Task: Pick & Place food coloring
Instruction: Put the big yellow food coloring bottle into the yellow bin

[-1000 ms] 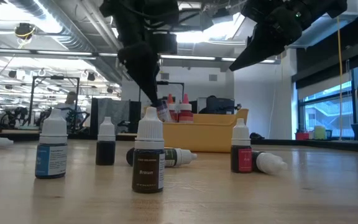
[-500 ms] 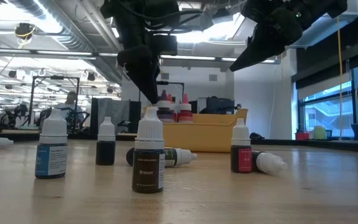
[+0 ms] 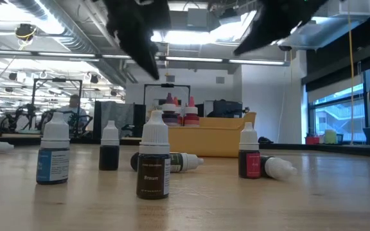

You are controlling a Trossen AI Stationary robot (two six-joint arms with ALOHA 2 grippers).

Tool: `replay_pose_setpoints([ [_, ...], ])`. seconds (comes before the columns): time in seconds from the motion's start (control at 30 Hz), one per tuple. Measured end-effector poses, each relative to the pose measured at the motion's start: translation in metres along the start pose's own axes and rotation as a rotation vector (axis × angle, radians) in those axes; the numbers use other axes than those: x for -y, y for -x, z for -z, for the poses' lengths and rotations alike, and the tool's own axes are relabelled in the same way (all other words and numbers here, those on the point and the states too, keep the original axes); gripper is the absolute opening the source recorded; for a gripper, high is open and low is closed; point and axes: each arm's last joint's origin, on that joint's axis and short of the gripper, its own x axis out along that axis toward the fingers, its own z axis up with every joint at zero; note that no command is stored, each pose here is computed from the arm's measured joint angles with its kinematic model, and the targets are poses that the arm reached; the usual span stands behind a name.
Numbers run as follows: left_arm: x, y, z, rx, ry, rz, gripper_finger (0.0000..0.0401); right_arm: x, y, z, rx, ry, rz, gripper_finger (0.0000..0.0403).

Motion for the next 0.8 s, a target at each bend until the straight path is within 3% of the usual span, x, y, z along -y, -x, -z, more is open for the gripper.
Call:
replay_pose_setpoints([
  [0.1,0.002,0.01,0.01,0.161,-0.007,0.035,0.0145,-0.013,0.019,-0.018,-0.011,0.08,-0.07,0.0155],
  [0.3,0.007,0.019,0.035,0.466,-0.003,-0.017,0.0142,-0.056,0.053,-0.03,-0.096,0.264,-0.341,0.0155],
  [0.4,0.008,0.019,0.044,0.614,-0.004,-0.043,0.0141,-0.084,0.053,-0.031,-0.128,0.302,-0.367,0.0155],
  [0.6,0.01,0.014,0.057,0.671,0.023,-0.049,0.0141,-0.129,0.038,-0.023,-0.265,0.288,-0.4,0.0155],
  [0.8,0.01,0.014,0.057,0.671,0.025,-0.047,0.0141,-0.151,0.034,-0.01,-0.458,0.167,-0.548,0.0155],
])
